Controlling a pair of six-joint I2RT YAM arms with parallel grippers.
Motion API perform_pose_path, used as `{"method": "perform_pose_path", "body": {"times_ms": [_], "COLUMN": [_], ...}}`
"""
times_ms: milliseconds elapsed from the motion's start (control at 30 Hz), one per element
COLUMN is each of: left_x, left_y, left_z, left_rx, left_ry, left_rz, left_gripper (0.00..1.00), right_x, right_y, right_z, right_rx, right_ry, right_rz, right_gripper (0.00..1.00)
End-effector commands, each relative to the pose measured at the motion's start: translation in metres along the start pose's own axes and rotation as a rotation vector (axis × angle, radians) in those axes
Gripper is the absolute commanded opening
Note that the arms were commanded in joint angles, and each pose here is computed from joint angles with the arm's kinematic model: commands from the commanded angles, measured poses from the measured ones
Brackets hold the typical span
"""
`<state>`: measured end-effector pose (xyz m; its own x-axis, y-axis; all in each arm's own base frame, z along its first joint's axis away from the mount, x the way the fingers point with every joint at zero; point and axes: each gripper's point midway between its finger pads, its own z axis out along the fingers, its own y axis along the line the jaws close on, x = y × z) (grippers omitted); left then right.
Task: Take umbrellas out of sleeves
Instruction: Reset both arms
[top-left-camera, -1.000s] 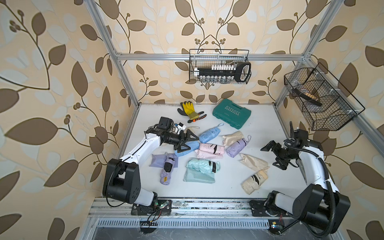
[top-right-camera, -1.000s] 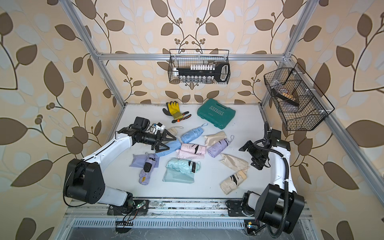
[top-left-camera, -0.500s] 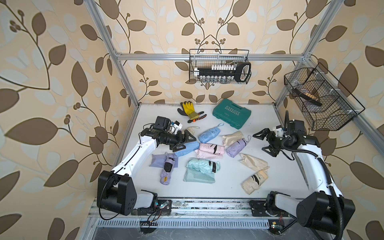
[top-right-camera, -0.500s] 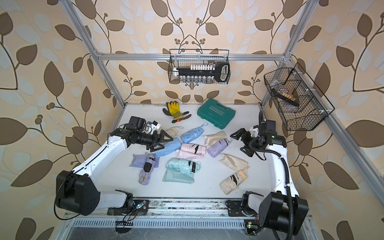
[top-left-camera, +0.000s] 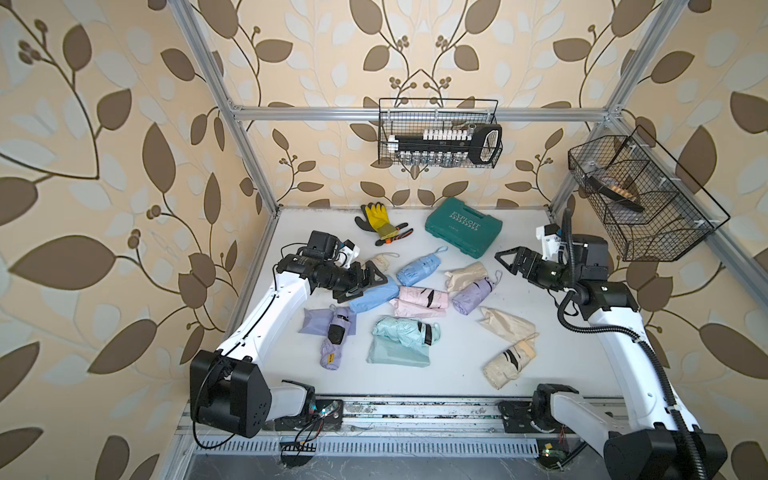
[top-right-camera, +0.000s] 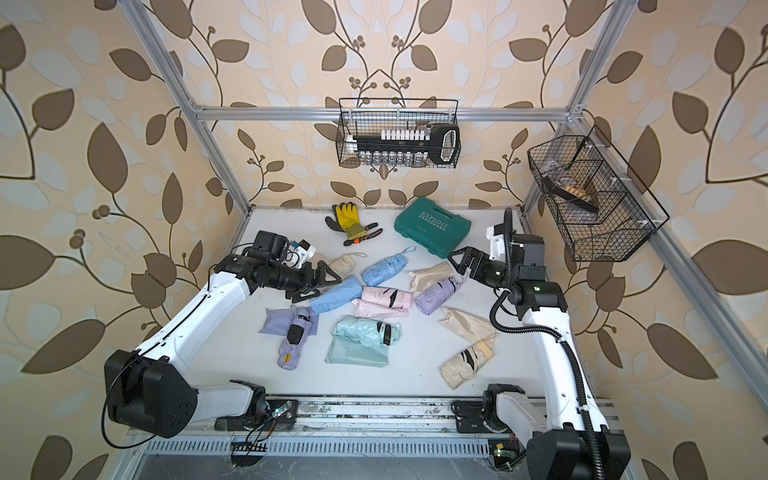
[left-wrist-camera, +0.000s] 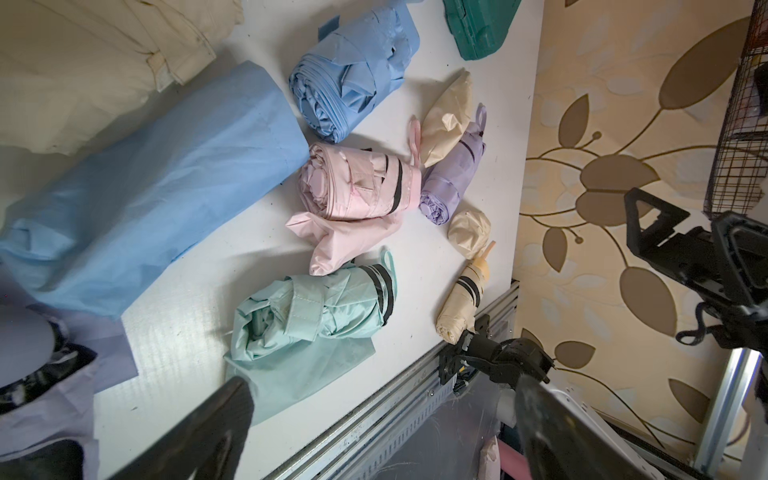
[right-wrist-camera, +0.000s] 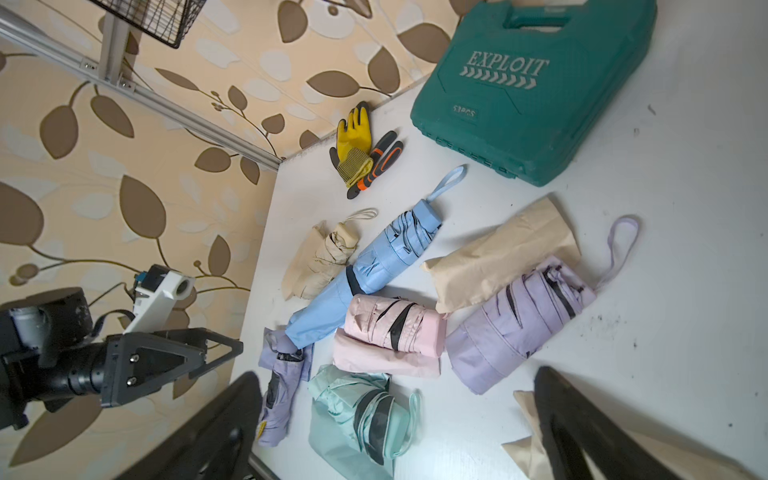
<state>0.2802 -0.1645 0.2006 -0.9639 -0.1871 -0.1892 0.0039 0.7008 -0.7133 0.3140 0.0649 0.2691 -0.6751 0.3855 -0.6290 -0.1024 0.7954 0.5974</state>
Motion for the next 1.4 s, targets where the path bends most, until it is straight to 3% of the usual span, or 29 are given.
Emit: {"method": "perform_pose_path", "body": {"times_ms": [0,200,400,567,733,1067,1367], "left_x": [-0.007,-0.012,-0.021,-0.029,-0.033,-0.047,-0.080], "left_y": [0.000,0.009,0.020,0.023,0.035,0.072,0.093], "left_z": [-0.016,-0.023,-0.033,-0.045,-0.046,-0.036,-0.033], "left_rx": [-0.049,-0.133,-0.229,-0.290,-0.340,-0.424,-0.479], "left_ry": [-0.055,-0.088,-0.141,-0.193,-0.237,-0.398,-0.605], "left_rz": [0.047,0.048,0.065,0.094,0.110,0.142,0.185], "left_gripper": [0.99,0.99,0.99,0.99,0.99,0.99,0.99], "right_x": [-0.010,-0.019,-0.020,-0.011,-0.003,0.018,0.033], "right_y": [0.003,0.002,-0.014,-0.051,-0.074,-0.098,-0.096], "right_z": [-0.008,-0.018,-0.014,0.006,0.021,0.063,0.084], "right_rx": [0.017,0.045,0.085,0.196,0.250,0.222,0.195], "right_ry": [-0.077,-0.208,-0.305,-0.283,-0.301,-0.229,-0.154], "right_rz": [-0.207,-0.333,-0.371,-0.349,-0.418,-0.455,-0.551], "right_gripper": [0.99,0.99,0.99,0.99,0.99,0.99,0.99]}}
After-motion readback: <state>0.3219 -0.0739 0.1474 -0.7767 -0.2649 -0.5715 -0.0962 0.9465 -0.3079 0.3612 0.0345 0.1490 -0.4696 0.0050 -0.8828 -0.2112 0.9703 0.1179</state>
